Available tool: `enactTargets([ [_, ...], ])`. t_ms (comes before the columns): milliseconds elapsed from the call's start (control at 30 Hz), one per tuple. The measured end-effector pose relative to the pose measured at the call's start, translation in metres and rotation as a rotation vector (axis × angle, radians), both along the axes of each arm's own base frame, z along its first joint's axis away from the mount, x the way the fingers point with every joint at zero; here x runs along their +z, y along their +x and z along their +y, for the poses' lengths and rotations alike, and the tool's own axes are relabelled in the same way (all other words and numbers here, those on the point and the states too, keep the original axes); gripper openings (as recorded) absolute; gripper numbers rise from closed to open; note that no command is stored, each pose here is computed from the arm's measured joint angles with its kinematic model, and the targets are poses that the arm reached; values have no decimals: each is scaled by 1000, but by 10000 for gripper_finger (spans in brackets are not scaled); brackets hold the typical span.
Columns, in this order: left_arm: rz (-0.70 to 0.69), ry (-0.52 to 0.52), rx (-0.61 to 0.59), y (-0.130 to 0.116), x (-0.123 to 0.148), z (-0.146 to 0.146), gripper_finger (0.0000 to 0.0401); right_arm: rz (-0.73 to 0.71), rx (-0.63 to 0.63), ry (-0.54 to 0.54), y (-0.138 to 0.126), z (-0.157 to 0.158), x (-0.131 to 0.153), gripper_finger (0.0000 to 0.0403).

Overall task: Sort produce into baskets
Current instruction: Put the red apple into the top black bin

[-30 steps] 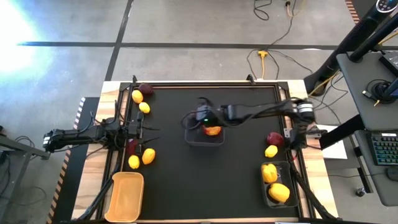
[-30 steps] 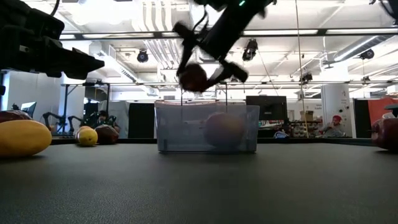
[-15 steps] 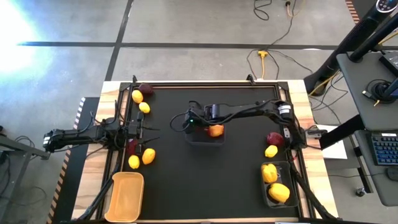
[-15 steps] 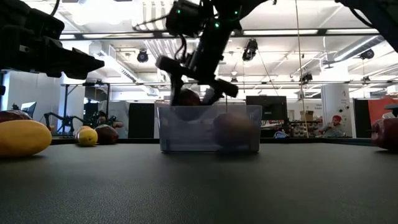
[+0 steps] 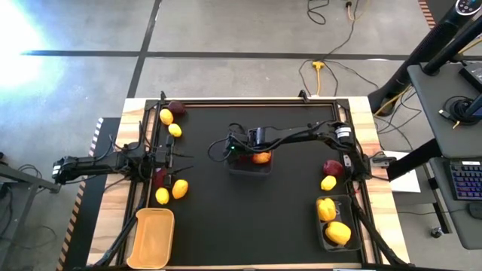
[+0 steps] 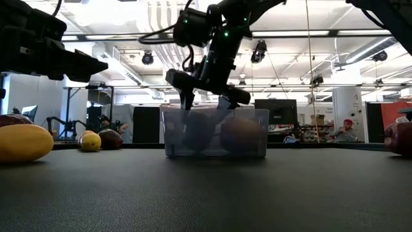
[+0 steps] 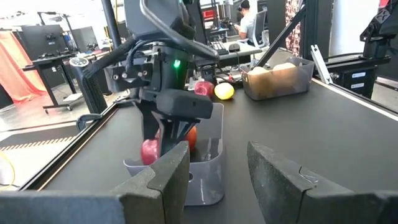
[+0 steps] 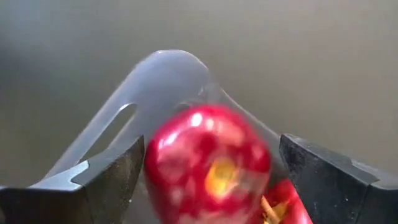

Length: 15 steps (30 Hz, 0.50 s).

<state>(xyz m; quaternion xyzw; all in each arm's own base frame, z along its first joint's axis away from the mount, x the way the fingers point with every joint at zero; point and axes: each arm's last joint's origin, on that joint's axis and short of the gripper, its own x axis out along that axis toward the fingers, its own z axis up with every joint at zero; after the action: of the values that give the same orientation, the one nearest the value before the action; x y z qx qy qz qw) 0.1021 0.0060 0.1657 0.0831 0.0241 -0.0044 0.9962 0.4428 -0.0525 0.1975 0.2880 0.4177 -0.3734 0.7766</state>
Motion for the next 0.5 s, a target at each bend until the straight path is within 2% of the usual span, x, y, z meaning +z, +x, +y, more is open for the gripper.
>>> enactTargets([
  [167, 0, 0, 0, 0, 0, 0, 146, 56, 118, -57, -4, 3, 8, 367],
  [333, 0, 0, 0, 0, 0, 0, 146, 53, 146, -125, -20, 14, 52, 368],
  [500, 0, 0, 0, 0, 0, 0, 146, 59, 150, -112, -46, 31, 87, 368],
])
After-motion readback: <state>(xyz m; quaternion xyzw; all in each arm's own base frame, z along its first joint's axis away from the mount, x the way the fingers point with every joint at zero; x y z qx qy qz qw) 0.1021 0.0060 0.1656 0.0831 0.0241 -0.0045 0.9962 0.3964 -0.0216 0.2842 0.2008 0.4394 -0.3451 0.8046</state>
